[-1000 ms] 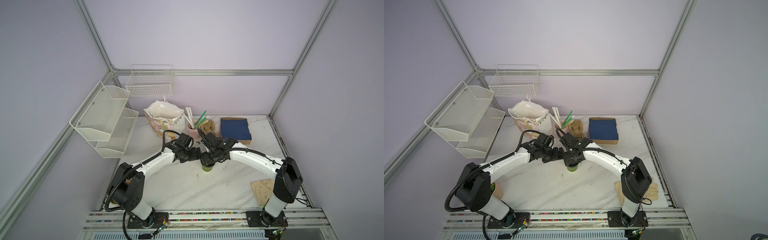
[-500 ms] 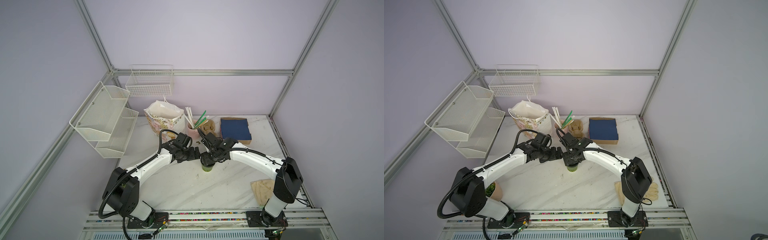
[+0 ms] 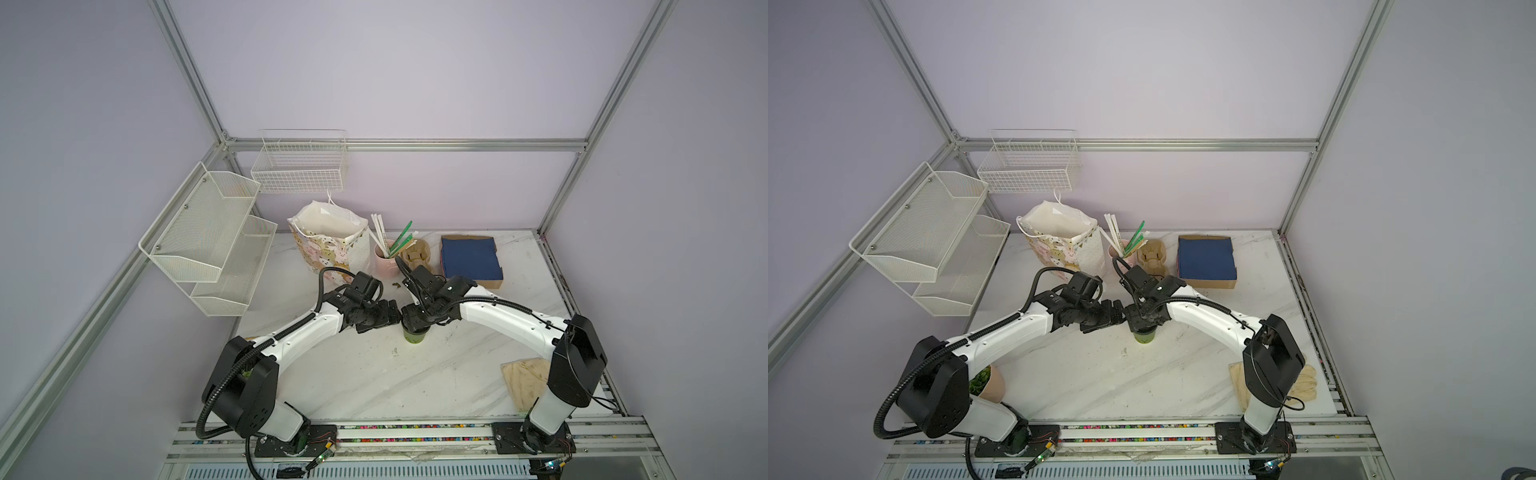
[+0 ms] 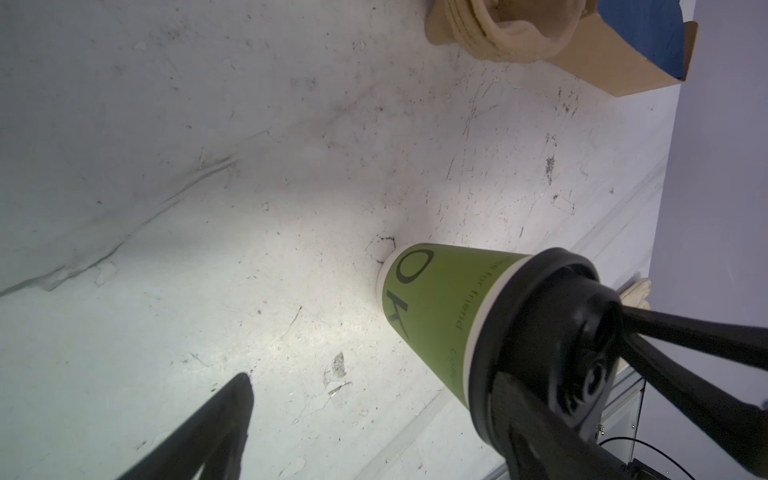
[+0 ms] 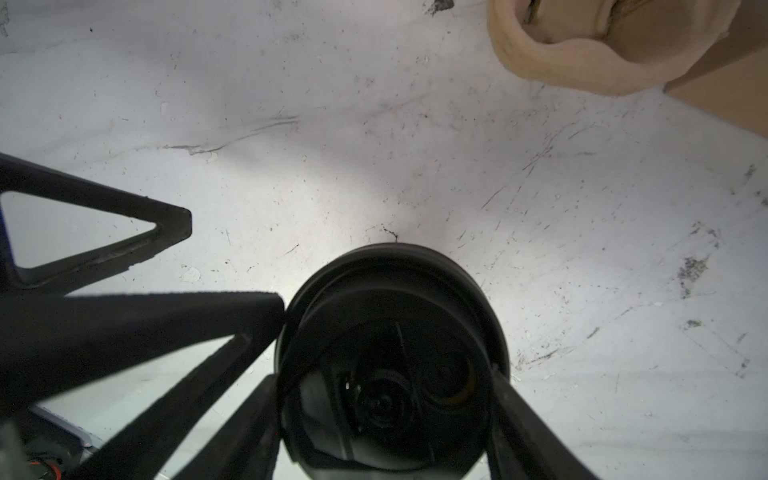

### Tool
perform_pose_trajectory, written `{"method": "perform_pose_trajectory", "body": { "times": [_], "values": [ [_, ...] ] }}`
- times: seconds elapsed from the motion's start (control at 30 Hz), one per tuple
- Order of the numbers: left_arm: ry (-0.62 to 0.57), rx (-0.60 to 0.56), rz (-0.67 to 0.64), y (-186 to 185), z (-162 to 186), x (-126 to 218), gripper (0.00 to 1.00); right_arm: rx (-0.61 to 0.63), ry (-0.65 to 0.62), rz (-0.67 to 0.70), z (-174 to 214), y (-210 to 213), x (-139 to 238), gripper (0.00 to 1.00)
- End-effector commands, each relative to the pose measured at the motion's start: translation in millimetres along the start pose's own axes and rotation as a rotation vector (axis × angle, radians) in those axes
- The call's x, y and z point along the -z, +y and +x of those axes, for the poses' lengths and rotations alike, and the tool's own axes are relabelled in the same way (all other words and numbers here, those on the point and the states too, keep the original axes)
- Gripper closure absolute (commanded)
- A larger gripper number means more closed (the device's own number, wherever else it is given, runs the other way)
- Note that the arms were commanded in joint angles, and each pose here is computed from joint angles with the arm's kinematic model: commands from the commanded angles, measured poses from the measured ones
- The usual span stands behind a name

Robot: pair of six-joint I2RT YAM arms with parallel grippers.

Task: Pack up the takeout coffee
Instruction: 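Hold green cup body with left gripper while right gripper presses lid down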

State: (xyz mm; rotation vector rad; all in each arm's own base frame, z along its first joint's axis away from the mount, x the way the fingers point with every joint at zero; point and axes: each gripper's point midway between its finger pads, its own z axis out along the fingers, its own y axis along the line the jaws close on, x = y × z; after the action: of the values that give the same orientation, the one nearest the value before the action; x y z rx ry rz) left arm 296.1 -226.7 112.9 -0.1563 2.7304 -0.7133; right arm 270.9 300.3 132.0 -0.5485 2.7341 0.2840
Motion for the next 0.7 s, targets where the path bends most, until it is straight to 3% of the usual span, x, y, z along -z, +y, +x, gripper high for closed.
{"method": "perform_pose_trajectory", "body": {
  "times": [0.0, 0.67],
  "values": [
    [-0.011, 0.010, 0.021, 3, 6, 1, 0.11, 0.016, 0.289, 0.045, 72, -15, -38, 0.31],
    [-0.043, 0.043, 0.136, -17, 3, 12, 0.09, 0.013, 0.295, 0.045, 77, -17, -41, 0.31]
  ]
}}
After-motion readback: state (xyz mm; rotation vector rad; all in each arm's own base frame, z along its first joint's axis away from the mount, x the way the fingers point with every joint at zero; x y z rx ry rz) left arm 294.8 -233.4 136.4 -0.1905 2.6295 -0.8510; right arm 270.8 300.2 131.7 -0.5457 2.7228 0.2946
